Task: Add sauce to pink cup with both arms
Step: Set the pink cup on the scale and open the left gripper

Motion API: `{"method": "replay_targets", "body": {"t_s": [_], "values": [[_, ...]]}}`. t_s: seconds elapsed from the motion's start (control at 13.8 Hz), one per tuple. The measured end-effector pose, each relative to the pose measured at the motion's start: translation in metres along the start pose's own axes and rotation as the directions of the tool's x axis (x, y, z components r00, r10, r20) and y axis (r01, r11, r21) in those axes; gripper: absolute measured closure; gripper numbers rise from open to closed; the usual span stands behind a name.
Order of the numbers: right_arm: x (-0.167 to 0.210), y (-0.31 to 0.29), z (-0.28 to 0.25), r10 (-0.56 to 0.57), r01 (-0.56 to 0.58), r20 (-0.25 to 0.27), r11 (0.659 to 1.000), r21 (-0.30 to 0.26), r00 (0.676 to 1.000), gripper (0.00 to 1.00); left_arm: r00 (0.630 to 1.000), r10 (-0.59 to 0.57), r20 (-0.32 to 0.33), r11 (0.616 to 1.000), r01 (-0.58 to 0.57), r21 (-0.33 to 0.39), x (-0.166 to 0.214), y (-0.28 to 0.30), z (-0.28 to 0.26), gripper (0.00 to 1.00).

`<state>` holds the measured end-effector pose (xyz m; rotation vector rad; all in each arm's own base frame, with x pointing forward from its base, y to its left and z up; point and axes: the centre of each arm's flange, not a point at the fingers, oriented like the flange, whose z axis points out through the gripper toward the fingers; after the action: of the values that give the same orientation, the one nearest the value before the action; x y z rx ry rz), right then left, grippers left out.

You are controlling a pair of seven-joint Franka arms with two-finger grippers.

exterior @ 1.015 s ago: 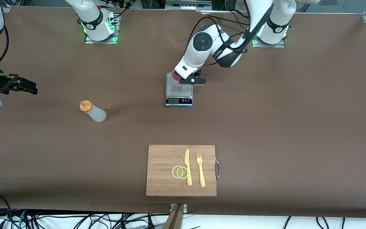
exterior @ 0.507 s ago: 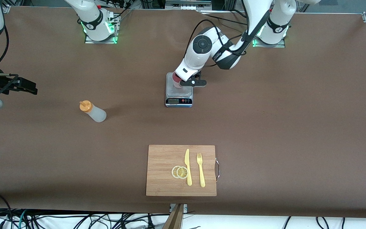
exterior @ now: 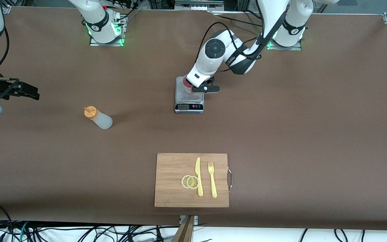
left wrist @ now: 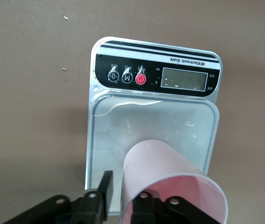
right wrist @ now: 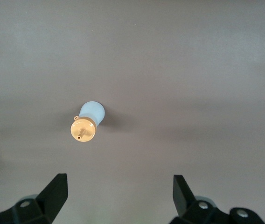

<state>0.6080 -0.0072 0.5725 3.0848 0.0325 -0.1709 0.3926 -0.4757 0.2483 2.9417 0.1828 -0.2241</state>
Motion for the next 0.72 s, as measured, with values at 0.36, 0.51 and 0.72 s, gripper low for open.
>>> {"method": "replay_targets", "body": {"t_s": [0.36, 0.51, 0.72], "values": [[0.0, 0.0, 0.0, 0.0, 0.0, 0.0, 1.0, 0.0, 1.0, 0.0, 0.999, -0.016, -0.047, 1.0, 0.015, -0.026, 0.015, 0.0, -0.034, 0.2], [0.0, 0.0, 0.0, 0.0, 0.0, 0.0, 1.0, 0.0, 1.0, 0.0, 0.997, -0.041, -0.065, 0.999, 0.04, -0.027, 0.028, -0.01, -0.062, 0.01], [0.0, 0.0, 0.0, 0.0, 0.0, 0.0, 1.0, 0.0, 1.0, 0.0, 0.993, -0.073, -0.09, 0.997, 0.072, -0.015, 0.062, -0.046, -0.119, 0.0]]}}
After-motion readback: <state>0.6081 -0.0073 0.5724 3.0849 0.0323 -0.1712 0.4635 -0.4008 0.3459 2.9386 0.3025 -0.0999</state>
